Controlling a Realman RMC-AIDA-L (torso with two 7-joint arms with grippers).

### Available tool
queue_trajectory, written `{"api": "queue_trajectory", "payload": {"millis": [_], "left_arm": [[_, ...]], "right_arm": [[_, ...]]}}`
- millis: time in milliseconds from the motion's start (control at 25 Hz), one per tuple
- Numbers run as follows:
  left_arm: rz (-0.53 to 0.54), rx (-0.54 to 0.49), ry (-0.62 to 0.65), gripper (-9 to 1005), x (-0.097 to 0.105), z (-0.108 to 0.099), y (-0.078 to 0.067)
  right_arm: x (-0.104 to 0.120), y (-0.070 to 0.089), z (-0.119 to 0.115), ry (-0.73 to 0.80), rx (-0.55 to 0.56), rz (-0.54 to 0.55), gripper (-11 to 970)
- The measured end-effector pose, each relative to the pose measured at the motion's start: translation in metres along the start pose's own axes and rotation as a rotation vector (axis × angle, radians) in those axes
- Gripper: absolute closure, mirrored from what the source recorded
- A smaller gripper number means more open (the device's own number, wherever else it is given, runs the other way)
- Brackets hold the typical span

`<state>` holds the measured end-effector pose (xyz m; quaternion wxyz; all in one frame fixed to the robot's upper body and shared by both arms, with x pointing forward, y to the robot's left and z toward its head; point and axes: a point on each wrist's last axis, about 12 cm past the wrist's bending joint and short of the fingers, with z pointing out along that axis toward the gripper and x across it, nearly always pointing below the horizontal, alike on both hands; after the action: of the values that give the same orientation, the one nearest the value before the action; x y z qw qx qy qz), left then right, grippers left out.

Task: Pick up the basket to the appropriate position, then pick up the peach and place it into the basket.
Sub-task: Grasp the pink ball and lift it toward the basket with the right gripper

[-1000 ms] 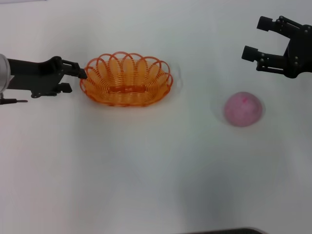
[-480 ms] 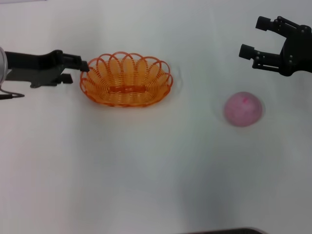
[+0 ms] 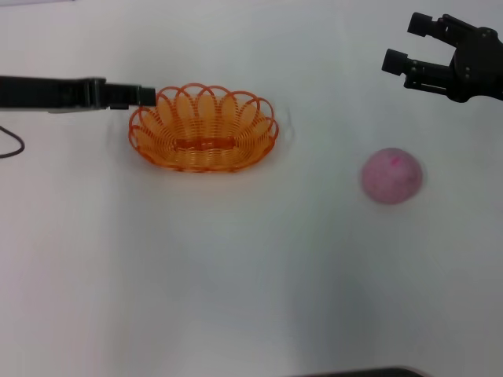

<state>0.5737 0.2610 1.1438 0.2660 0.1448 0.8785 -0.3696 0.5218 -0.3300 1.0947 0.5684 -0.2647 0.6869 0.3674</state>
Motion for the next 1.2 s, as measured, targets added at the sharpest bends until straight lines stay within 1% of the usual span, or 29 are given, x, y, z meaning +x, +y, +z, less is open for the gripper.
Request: {"api": "queue_trajectory", "payload": {"millis": [160,200,320,440,520,680,880,1040,1200], "left_arm": [[0.184,0.022,0.036,399,0.006,-0.010,-0.004],[0.216,0.031,0.045,399,0.007,-0.011,-0.005],[0.359,0.095,0.100,399,0.014,-0.014,-0.012],[0.463,0.130,0.142,399,0.020,-0.014,-0.014],[0.503,0.129,0.158,399,0.023,-0.014,-0.013],[0.545,0.129,0.161,400,0.028,-0.015,-0.011],[0.560,0.149,0.132,400,0.036,-0.016,-0.008],[0.564,0.187,0.088,400,0.044,-0.013,-0.006],[0.572,0.227,0.007,400,0.052,-0.013,-0.002]], "right_arm": [[-0.002,0.000,0.004,-0.002,-0.015,0.033,20],[-0.003,0.000,0.004,-0.003,-0.017,0.041,20],[-0.002,0.000,0.005,-0.002,-0.017,0.062,20],[0.000,0.001,0.007,-0.004,-0.018,0.099,20],[0.001,0.002,0.007,-0.006,-0.022,0.116,20],[0.004,0.004,0.005,-0.007,-0.021,0.145,20],[0.007,0.006,0.006,-0.011,-0.022,0.159,20],[0.007,0.005,0.007,-0.011,-0.015,0.158,20],[0.006,0.005,0.010,-0.010,-0.017,0.153,20]]}}
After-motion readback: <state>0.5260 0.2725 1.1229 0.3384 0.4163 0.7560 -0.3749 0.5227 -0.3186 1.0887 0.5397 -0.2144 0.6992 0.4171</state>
